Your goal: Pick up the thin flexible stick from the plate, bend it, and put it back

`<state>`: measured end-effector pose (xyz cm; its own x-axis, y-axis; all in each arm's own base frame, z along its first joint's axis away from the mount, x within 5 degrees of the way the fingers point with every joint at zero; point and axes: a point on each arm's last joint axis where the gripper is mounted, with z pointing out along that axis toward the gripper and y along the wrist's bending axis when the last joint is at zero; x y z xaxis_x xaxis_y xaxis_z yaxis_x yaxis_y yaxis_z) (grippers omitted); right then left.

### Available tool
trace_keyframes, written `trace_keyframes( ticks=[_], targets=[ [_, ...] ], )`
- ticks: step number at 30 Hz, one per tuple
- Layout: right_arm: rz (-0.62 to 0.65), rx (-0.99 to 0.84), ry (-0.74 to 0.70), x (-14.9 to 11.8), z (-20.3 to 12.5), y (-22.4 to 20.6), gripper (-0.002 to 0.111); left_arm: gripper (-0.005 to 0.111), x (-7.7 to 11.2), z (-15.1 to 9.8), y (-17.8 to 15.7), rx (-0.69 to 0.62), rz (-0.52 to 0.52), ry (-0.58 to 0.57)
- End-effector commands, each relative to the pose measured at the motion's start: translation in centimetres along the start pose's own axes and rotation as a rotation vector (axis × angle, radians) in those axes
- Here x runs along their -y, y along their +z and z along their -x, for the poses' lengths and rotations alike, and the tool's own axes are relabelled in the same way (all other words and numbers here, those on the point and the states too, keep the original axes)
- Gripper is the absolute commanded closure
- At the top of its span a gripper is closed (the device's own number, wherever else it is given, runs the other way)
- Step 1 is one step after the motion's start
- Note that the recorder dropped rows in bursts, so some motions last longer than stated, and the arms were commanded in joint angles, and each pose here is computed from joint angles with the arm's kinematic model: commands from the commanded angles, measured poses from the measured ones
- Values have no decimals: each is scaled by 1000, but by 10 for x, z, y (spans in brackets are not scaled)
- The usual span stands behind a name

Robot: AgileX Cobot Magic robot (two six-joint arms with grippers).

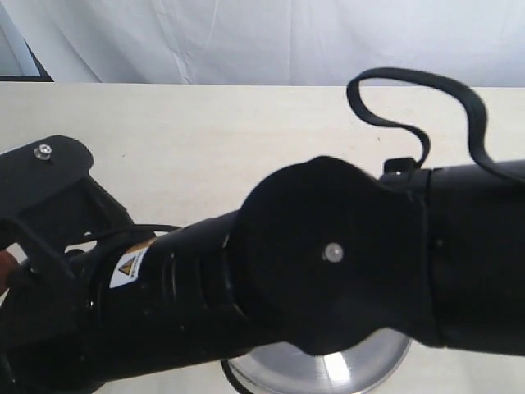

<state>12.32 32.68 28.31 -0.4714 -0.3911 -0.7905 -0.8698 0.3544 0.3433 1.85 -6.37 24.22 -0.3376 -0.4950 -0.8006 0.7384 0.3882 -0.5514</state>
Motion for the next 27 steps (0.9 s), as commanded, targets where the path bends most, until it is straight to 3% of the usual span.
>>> trace_keyframes(
  ticks=[1,3,12,22,27],
  targets=[
    [-11,36,-16,-1,7,-1,88,106,2,-1,0,-3,-33,-21],
    [-17,28,-35,0,5,1,109,106,3,0,0,11,-46,-38],
    [-50,-45,-20,12,-12,28,108,106,7,7,-1,83,-90,-125],
    [-43,-84,-21,14,-18,35,108,106,-2,10,-1,119,5,-119],
    [-14,-137,-59,12,-23,34,108,92,-6,11,-1,133,53,-62]
  ],
)
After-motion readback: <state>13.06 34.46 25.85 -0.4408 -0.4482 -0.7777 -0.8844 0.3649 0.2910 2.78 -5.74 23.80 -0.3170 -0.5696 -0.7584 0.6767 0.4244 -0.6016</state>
